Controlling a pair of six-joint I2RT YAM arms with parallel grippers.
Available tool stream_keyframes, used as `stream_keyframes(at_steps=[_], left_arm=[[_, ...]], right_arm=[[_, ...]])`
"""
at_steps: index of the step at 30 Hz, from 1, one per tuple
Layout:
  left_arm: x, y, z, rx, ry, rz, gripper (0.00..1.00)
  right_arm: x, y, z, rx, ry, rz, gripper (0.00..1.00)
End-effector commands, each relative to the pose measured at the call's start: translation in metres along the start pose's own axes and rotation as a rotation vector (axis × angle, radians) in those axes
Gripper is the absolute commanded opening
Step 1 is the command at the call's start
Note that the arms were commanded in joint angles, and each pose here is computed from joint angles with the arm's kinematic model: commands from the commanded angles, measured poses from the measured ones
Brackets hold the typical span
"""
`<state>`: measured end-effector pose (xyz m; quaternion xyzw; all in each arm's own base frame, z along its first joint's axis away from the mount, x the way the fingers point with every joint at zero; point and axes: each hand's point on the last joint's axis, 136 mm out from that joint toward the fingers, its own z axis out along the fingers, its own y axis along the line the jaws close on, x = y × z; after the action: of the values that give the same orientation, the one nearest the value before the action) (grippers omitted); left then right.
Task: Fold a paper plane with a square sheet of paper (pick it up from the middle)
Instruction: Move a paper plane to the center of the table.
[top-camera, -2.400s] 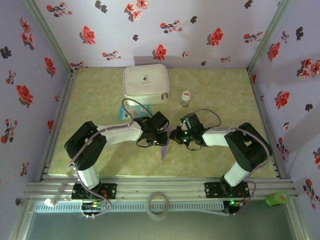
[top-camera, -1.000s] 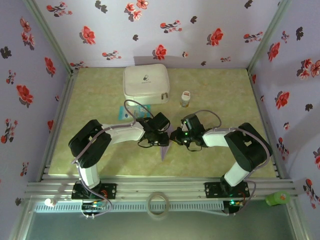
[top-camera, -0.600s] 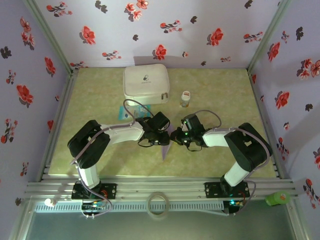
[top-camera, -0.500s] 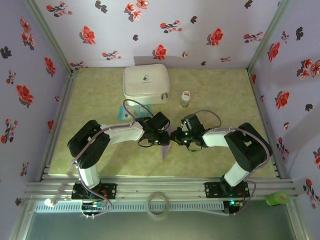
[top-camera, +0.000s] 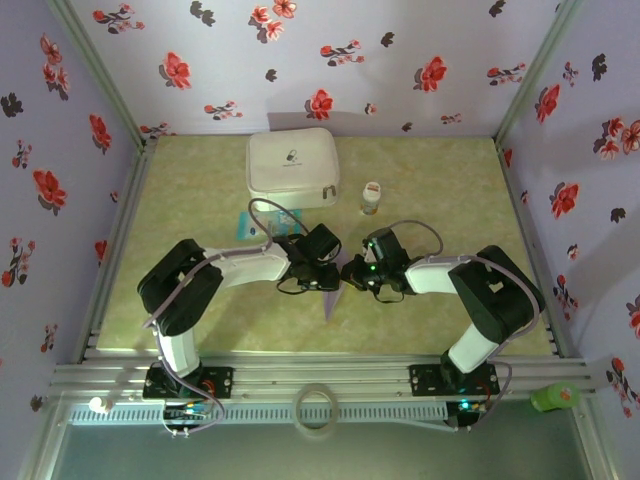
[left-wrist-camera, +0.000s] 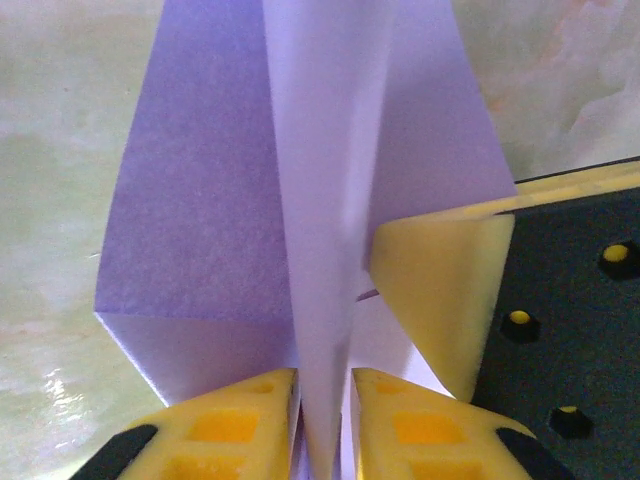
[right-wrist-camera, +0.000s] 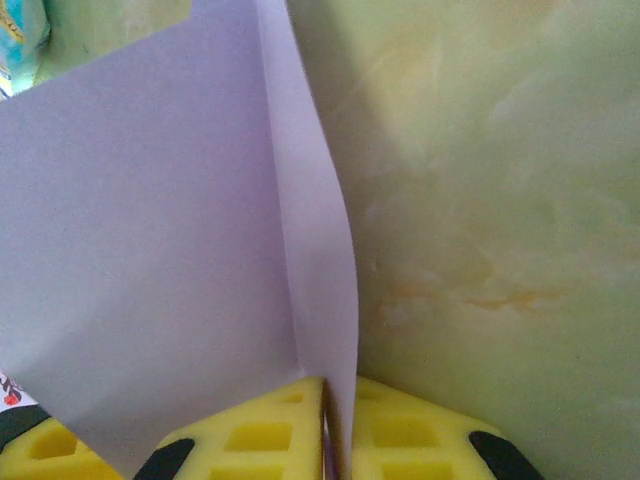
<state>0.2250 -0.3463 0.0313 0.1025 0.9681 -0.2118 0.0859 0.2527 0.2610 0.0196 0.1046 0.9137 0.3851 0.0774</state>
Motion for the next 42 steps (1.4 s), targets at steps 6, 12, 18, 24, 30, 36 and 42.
stream_keyframes(at_steps=[6, 12, 18, 24, 30, 36, 42], left_arm=[[0.006, -0.001, 0.011, -0.025, 0.042, 0.034, 0.21], [0.007, 0.004, 0.013, -0.057, 0.048, 0.035, 0.19], [0.003, 0.011, 0.003, -0.105, 0.013, 0.039, 0.11], [-0.001, 0.014, -0.003, -0.132, -0.006, 0.044, 0.08], [-0.002, 0.023, -0.007, -0.205, -0.004, 0.048, 0.08], [-0.007, 0.029, -0.012, -0.262, -0.015, 0.038, 0.11], [-0.009, 0.026, -0.008, -0.266, -0.001, 0.04, 0.15]], right_arm=[[0.004, -0.003, 0.001, 0.001, 0.006, 0.009, 0.12], [0.003, -0.003, 0.0, 0.002, 0.0, 0.011, 0.14], [-0.004, 0.0, -0.01, 0.011, -0.036, 0.004, 0.21], [-0.013, -0.007, -0.032, 0.059, -0.104, 0.01, 0.32], [-0.02, -0.016, -0.06, 0.074, -0.184, 0.028, 0.36], [-0.023, -0.031, -0.078, 0.091, -0.238, 0.063, 0.37], [-0.02, -0.036, -0.078, 0.091, -0.233, 0.081, 0.37]])
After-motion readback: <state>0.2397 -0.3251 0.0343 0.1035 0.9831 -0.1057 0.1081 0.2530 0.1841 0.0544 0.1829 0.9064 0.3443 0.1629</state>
